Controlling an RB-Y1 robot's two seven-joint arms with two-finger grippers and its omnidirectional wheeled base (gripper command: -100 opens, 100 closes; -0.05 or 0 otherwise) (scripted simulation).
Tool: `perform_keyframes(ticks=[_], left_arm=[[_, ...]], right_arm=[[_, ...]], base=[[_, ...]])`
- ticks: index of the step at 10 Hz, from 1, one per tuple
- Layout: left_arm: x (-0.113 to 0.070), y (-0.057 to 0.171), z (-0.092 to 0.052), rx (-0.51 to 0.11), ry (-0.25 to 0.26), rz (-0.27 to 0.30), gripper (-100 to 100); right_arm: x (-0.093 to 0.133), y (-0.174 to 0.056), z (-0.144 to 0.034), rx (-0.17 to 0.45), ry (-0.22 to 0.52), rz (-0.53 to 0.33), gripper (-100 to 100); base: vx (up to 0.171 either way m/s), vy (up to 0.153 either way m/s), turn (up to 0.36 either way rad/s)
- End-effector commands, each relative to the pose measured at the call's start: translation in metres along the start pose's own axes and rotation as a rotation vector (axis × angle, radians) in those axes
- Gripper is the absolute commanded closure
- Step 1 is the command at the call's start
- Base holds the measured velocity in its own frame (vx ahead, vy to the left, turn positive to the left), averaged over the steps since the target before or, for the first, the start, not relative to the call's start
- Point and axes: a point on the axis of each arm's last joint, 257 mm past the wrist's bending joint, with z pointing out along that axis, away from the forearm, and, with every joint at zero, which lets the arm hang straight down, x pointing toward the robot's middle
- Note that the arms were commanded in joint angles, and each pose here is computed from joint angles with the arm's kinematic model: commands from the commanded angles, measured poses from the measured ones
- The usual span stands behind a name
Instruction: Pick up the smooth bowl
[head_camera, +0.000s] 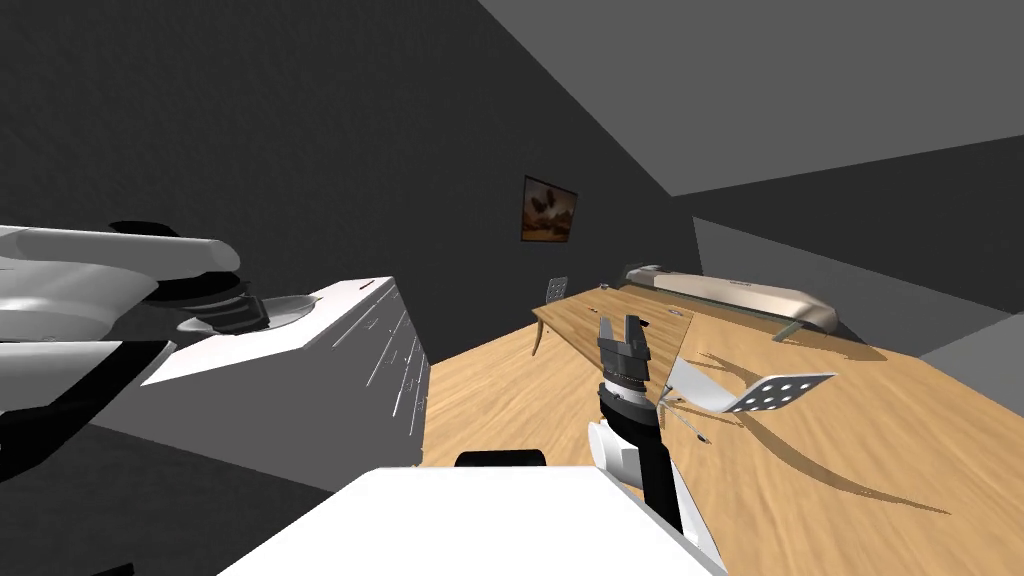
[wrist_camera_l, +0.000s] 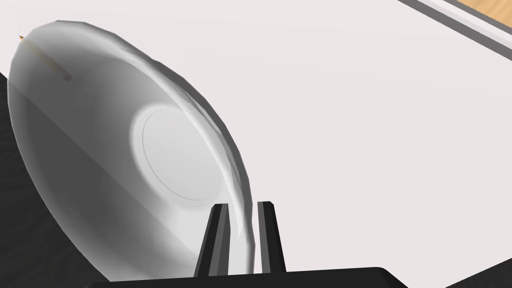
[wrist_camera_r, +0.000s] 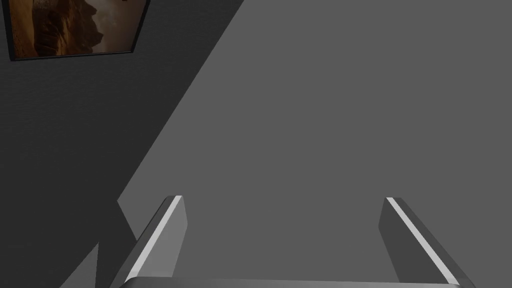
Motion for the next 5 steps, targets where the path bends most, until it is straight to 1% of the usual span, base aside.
perform_keyframes(ticks=[1, 2, 3, 4, 5], left_arm=[[0.027, 0.005, 0.002, -0.013, 0.034, 0.037, 100], [0.033, 0.001, -0.002, -0.002, 0.030, 0.041, 100], [0.035, -0.001, -0.003, 0.005, 0.032, 0.046, 100], [0.062, 0.002, -0.005, -0.002, 0.064, 0.084, 100], [0.061, 0.002, -0.005, 0.000, 0.053, 0.089, 100]], right_arm=[[0.000, 0.000, 0.000, 0.000, 0.000, 0.000, 0], [0.000, 0.000, 0.000, 0.000, 0.000, 0.000, 0], [0.000, 0.000, 0.000, 0.000, 0.000, 0.000, 0], [0.000, 0.000, 0.000, 0.000, 0.000, 0.000, 0], [0.000, 0.000, 0.000, 0.000, 0.000, 0.000, 0]], base=[[0.083, -0.022, 0.341], [0.067, -0.033, 0.176], [0.020, -0.011, -0.016], [0.041, -0.001, 0.288], [0.051, -0.020, 0.202]])
